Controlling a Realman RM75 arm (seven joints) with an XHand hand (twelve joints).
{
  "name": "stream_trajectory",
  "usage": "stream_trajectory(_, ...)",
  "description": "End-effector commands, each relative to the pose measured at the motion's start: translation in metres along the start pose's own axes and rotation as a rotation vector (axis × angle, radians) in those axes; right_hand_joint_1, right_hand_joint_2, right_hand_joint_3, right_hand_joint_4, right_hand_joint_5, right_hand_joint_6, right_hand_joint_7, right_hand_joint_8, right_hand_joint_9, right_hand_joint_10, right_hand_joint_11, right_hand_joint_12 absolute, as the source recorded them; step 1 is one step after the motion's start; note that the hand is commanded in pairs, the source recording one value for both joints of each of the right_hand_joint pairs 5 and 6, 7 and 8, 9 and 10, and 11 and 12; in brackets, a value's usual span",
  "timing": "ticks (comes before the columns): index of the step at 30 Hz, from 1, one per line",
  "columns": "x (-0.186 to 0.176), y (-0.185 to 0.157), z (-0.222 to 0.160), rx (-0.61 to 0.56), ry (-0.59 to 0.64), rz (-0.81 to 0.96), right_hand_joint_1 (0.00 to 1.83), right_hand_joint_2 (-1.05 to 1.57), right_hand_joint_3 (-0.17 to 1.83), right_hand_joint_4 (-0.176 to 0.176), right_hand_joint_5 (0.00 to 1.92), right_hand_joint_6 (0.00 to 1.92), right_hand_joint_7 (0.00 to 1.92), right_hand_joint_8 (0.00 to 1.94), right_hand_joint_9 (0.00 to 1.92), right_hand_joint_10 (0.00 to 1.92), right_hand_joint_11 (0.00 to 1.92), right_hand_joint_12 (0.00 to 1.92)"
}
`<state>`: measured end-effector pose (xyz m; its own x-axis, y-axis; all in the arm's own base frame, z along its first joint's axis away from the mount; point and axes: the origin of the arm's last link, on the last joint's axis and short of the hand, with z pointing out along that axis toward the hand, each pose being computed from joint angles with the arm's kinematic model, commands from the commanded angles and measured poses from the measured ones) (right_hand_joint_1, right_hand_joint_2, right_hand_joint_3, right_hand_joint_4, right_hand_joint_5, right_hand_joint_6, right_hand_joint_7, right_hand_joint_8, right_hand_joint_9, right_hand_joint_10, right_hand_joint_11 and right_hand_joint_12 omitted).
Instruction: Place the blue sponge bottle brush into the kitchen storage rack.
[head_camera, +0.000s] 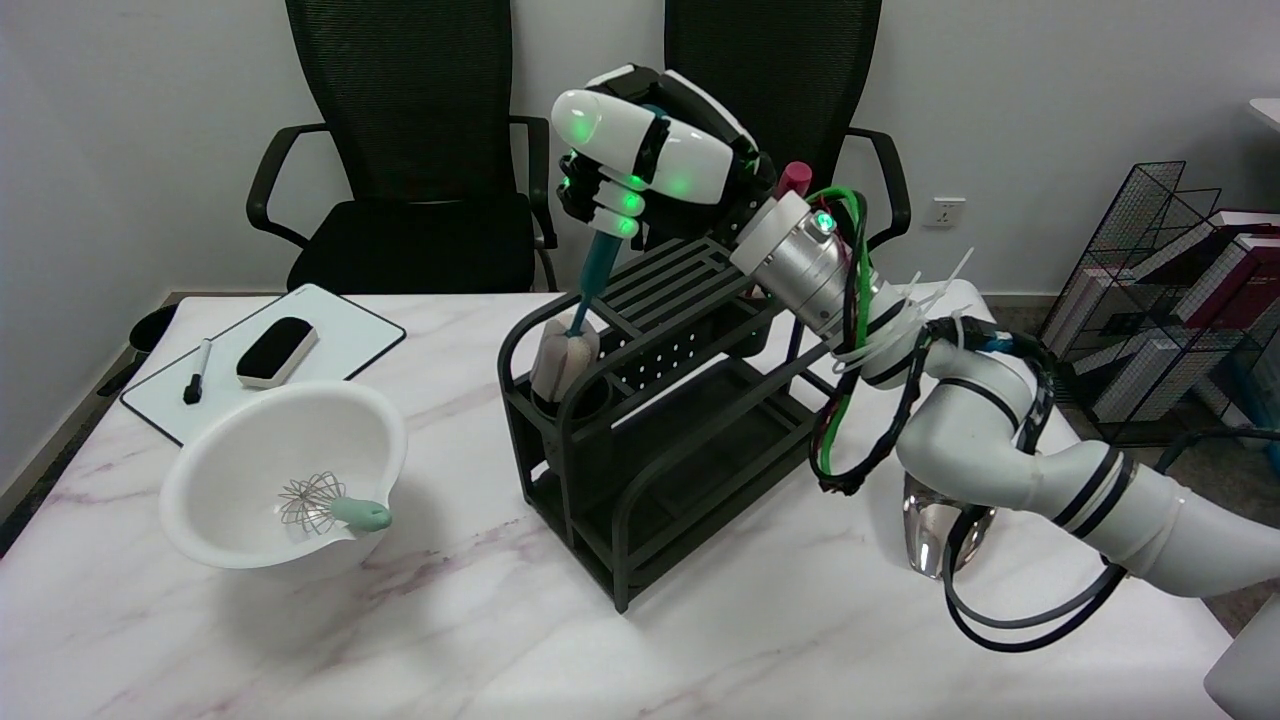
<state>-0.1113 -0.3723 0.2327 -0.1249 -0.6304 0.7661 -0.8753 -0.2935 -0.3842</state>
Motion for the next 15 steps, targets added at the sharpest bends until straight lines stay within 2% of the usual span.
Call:
stream_trajectory(1, 0.005, 0.010, -0.009, -0.023, 0.030, 0.031, 1.11, 1.57, 0.31, 0.000, 1.92, 1.92, 1.92, 1.92, 1.92, 1.92, 1.92, 1.92)
stream_trajectory(15, 0.019, 0.026, -0.011, -0.048, 0.084, 0.046, 1.11, 1.57, 0.31, 0.000, 1.92, 1.92, 1.92, 1.92, 1.92, 1.92, 1.92, 1.92)
